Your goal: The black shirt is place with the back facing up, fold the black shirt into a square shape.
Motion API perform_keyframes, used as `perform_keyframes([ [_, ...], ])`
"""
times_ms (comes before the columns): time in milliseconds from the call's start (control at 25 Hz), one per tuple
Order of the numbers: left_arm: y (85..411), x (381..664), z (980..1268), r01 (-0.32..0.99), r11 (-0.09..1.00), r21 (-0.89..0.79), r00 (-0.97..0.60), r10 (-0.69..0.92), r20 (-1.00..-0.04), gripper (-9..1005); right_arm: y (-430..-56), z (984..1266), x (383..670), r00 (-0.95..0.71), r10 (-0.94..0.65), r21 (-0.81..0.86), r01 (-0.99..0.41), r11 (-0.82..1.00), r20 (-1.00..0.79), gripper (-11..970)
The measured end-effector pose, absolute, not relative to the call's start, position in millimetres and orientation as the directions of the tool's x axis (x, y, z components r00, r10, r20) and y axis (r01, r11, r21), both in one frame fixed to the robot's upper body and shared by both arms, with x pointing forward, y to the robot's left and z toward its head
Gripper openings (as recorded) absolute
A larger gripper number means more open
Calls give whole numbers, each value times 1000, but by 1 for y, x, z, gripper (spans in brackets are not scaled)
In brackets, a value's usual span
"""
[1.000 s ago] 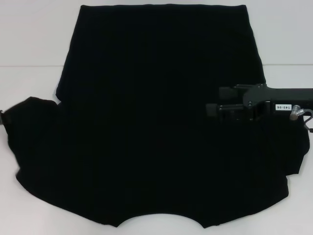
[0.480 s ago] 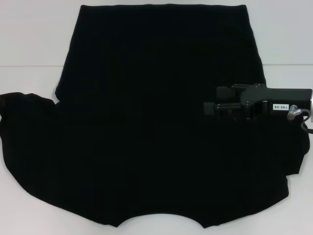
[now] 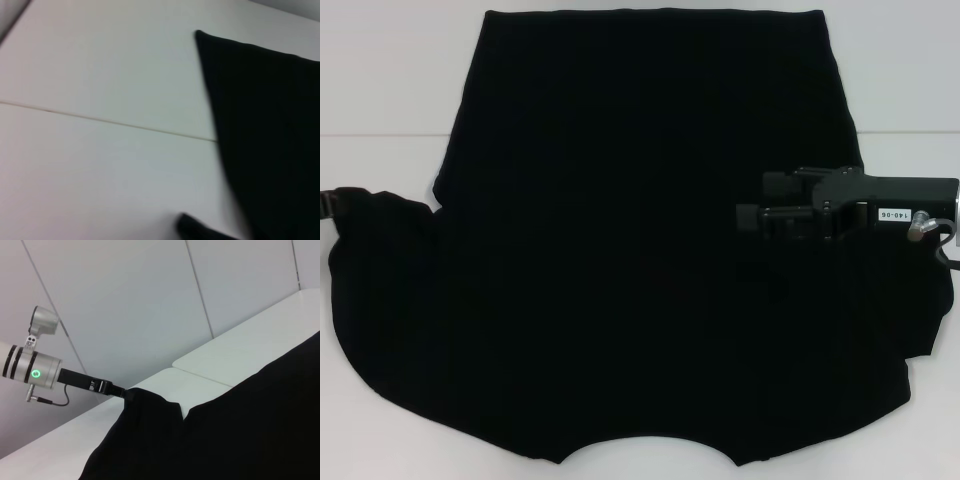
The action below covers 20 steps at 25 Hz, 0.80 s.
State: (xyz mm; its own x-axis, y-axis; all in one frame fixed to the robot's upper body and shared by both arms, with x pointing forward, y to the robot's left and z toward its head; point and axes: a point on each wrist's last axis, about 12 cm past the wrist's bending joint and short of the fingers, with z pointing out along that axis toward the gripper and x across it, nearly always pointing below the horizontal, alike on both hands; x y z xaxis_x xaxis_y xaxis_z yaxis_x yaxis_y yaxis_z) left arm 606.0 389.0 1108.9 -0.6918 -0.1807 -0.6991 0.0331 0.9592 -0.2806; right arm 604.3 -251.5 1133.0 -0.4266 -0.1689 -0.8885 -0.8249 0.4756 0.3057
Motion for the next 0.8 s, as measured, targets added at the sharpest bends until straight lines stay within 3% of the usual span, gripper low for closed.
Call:
perform_keyframes([
  [200, 373, 603, 1123, 159, 923, -350, -693, -149, -706, 27, -252, 1133, 604, -426, -170, 304, -825, 476, -889, 897],
  [360, 342, 607, 1131, 288, 874, -392, -691, -94, -717, 27, -252, 1133, 604, -426, -170, 305, -825, 476, -889, 897],
  [560, 299, 611, 1126, 401, 818, -412, -705, -12, -710, 27, -254, 1132, 603, -430, -168, 307, -822, 479, -887, 898],
  [800, 269, 609, 1121, 479, 745, -465, -720, 30, -694, 44, -254, 1133, 603, -428, -170, 306, -824, 476, -887, 898],
])
